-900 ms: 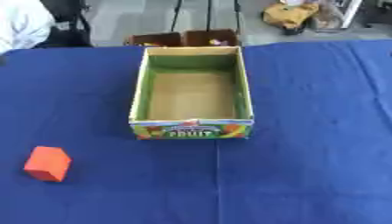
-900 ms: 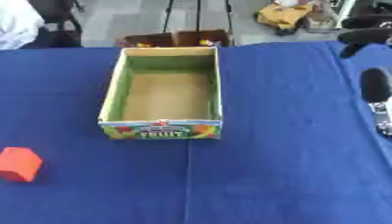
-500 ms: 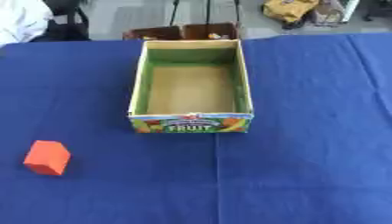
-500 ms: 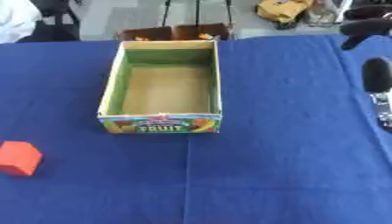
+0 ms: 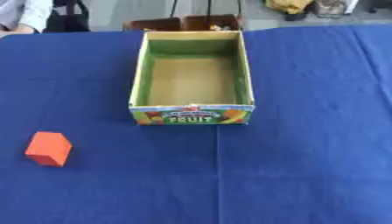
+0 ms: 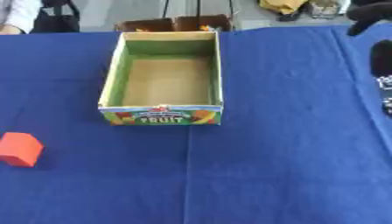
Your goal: Pick up objects on the table and place them in the box.
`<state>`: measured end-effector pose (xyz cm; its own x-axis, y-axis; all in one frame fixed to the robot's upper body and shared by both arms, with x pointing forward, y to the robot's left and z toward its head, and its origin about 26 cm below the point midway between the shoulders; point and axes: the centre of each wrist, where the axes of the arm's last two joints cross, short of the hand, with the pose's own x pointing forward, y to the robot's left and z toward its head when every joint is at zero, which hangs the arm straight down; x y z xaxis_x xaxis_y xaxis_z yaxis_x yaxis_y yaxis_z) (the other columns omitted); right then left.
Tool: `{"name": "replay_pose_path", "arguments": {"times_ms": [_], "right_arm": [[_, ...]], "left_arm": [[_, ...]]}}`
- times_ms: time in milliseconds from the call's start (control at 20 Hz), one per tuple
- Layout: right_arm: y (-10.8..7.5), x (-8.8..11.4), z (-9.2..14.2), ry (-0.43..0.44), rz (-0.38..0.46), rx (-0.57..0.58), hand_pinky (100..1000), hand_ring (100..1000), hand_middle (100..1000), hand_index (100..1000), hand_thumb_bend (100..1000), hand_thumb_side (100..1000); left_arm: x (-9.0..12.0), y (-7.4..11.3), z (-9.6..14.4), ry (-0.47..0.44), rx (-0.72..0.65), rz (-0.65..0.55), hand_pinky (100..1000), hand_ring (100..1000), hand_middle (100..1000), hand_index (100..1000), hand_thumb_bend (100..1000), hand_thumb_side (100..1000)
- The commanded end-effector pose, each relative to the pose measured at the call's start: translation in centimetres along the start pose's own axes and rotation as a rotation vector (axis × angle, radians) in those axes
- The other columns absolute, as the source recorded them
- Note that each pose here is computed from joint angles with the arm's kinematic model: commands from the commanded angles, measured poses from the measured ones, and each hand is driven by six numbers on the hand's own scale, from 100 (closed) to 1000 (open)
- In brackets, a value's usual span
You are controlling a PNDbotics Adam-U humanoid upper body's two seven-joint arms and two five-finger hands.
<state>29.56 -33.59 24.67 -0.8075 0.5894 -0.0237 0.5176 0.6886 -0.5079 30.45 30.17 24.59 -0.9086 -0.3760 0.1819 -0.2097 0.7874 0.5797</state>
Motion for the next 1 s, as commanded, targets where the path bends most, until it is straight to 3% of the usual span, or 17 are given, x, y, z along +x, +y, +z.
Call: {"name": "replay_pose_path", "arguments": {"times_ms": [50, 350, 650, 1000], "right_arm": [[-0.7, 0.3, -0.8, -0.029, 0.018, -0.011, 640, 743, 465, 708, 235, 1000], [-0.7, 0.3, -0.8, -0.027, 0.018, -0.008, 640, 743, 465, 708, 237, 1000], [-0.7, 0.3, -0.7, -0.026, 0.017, -0.003, 641, 744, 463, 709, 246, 1000], [-0.6, 0.3, -0.7, -0.026, 0.013, 0.008, 643, 745, 462, 709, 258, 1000]], "left_arm": [[0.5, 2.5, -0.4, 0.013, -0.094, -0.162, 669, 832, 825, 985, 100, 794], [0.7, 4.3, -0.2, 0.142, -0.241, -0.375, 672, 840, 854, 1000, 100, 744], [1.1, 5.2, -1.0, 0.289, -0.427, -0.493, 665, 854, 901, 1000, 100, 730], [0.4, 6.4, -2.3, 0.342, -0.680, -0.604, 703, 887, 940, 1000, 100, 689]]}}
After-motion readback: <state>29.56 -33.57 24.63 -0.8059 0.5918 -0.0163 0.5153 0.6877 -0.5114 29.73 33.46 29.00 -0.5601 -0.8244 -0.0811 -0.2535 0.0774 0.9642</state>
